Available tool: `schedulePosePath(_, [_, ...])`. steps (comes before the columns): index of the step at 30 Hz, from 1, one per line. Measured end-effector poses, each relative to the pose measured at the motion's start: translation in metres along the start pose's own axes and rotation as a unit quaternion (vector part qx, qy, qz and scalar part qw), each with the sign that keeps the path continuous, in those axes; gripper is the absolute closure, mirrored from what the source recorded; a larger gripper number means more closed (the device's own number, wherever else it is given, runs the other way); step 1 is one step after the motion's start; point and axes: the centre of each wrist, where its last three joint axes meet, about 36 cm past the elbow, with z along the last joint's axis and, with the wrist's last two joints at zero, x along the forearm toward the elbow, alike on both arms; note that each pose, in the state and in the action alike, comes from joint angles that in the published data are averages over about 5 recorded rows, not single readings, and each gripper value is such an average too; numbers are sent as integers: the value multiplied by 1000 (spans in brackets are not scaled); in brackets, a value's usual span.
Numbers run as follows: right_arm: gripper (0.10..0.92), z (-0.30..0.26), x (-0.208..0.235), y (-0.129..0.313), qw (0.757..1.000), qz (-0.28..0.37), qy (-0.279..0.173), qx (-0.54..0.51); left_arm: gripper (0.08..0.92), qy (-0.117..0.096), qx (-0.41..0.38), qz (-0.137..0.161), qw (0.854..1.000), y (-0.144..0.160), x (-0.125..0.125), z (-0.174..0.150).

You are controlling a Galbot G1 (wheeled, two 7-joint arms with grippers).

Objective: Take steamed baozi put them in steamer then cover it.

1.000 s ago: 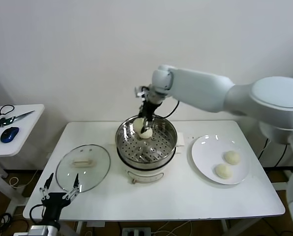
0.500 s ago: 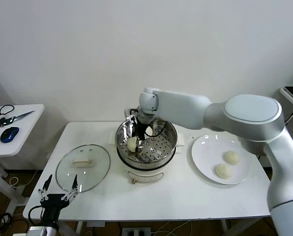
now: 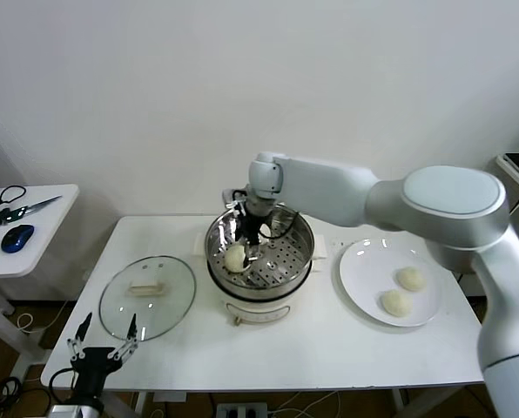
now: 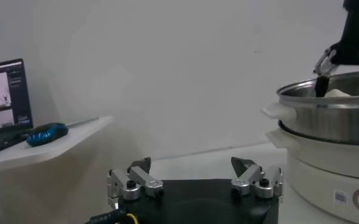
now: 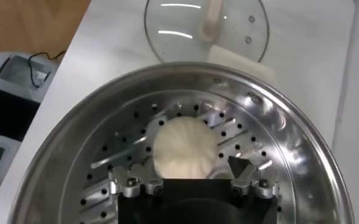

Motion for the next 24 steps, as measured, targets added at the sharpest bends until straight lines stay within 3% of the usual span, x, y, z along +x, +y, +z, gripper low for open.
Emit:
schedulePosePath(13, [200, 116, 96, 46, 999, 27, 13, -32, 177, -6, -5, -2, 1000, 1, -6, -10])
schedulePosePath(24, [200, 249, 78, 129, 995, 23, 48, -87, 177, -2, -15, -2, 1000, 1, -3, -11])
